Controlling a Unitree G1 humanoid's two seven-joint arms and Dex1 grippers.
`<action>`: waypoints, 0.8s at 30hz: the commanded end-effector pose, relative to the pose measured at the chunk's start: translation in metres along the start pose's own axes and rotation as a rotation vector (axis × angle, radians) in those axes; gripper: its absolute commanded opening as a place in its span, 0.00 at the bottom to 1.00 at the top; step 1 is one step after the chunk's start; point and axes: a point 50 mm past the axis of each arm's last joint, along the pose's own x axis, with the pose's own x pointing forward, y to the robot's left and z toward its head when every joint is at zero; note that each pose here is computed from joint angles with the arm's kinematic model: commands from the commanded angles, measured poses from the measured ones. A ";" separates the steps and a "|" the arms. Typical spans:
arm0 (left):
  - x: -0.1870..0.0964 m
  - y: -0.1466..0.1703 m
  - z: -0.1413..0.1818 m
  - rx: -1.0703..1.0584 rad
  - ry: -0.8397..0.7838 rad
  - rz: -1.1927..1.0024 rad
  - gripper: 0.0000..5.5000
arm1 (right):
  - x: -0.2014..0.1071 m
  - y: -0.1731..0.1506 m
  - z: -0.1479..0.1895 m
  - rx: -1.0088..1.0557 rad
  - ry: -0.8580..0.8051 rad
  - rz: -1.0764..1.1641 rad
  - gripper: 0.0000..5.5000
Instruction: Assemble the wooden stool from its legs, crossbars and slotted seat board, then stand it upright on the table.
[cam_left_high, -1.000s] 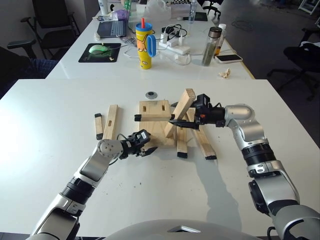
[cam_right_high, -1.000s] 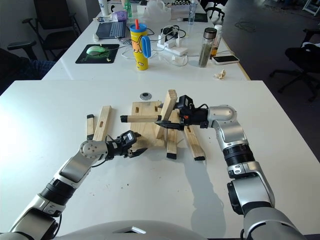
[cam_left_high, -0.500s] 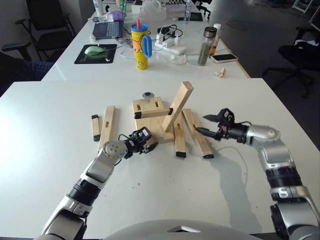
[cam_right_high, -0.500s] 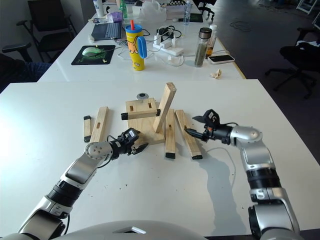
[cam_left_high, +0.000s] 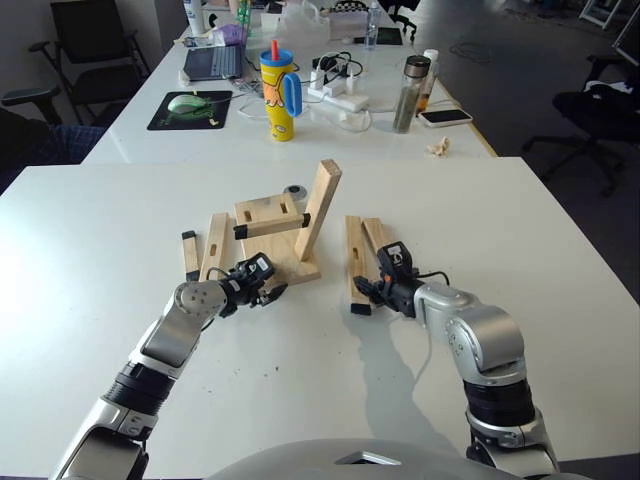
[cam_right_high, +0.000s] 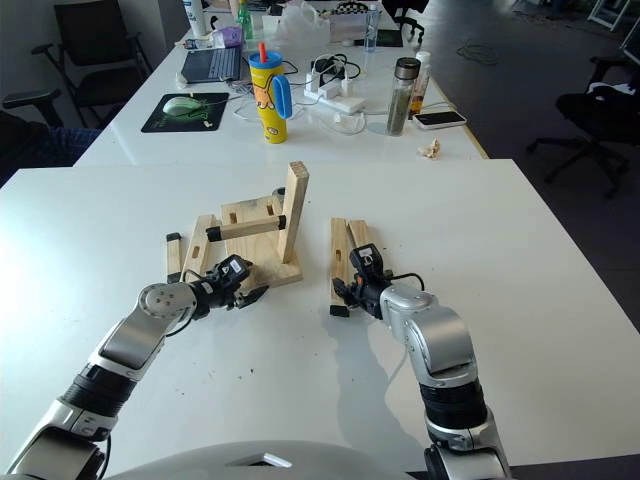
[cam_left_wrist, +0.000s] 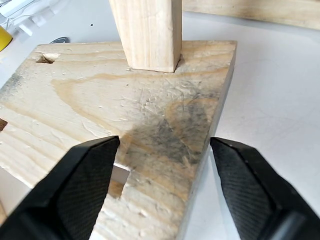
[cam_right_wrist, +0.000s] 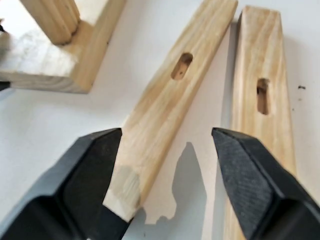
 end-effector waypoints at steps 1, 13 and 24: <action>0.006 -0.028 -0.049 -0.130 0.241 -0.106 0.61 | 0.005 0.003 0.000 0.146 0.025 0.025 0.61; 0.032 -0.066 -0.027 -0.125 0.177 -0.204 0.61 | 0.019 0.001 -0.001 0.099 0.090 -0.028 0.61; 0.031 -0.065 -0.023 -0.106 0.161 -0.166 0.61 | 0.021 -0.006 -0.014 0.028 0.098 -0.094 0.49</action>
